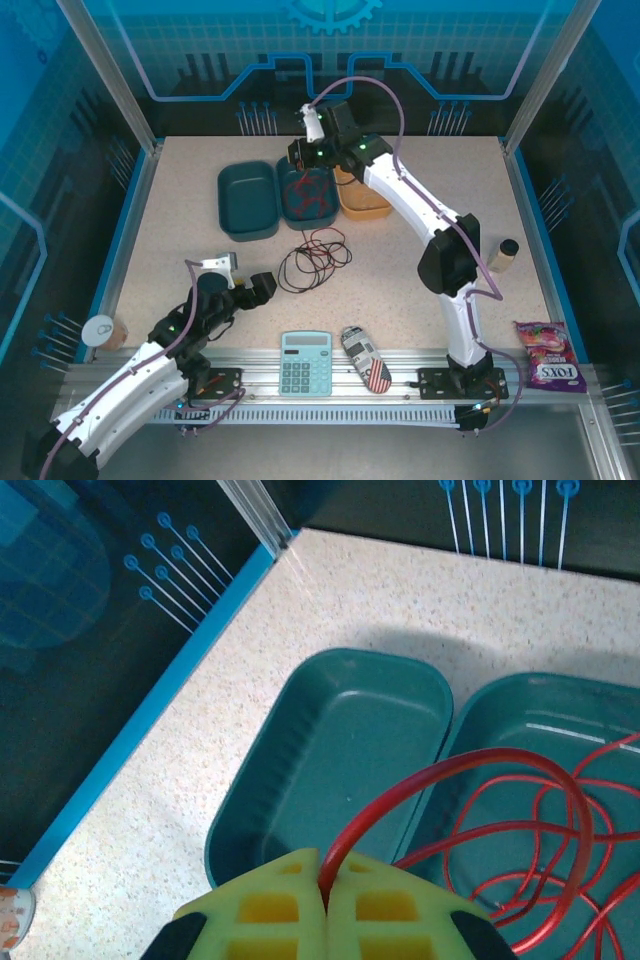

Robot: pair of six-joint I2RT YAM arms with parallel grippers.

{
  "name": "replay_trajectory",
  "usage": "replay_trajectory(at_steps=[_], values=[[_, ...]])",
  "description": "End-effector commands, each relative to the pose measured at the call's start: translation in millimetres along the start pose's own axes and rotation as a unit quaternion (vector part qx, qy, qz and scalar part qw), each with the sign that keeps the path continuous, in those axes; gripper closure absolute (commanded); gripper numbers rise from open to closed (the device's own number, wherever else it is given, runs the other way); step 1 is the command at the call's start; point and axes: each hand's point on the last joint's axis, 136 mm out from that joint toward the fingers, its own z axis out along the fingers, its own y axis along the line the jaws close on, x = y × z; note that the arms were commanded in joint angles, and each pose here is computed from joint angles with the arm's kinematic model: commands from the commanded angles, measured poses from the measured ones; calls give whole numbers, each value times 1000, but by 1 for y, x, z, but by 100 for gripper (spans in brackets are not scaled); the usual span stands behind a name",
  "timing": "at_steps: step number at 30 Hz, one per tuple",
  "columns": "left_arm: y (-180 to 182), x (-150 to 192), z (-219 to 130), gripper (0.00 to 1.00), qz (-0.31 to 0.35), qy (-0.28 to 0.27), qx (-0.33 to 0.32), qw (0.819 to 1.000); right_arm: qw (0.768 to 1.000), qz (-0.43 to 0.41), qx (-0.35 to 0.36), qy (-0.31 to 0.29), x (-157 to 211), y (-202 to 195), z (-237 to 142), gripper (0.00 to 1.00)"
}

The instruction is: Untangle the cables

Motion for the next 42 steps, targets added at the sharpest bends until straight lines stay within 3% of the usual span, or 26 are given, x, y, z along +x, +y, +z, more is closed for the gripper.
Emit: replay_trajectory(at_steps=[1,16,31,42], values=[[-3,-6,-2,1,10,-6,0,1000,998,22,29,46,29,-24,19,100],[-2,0,0,1,7,4,4,1000,985,44,102,129,89,-81,78,100],[-2,-1,-1,1,9,3,1,1000,975,44,160,145,117,-123,115,99],[0,-1,1,1,10,5,-4,1000,976,86,132,150,128,-132,134,93]])
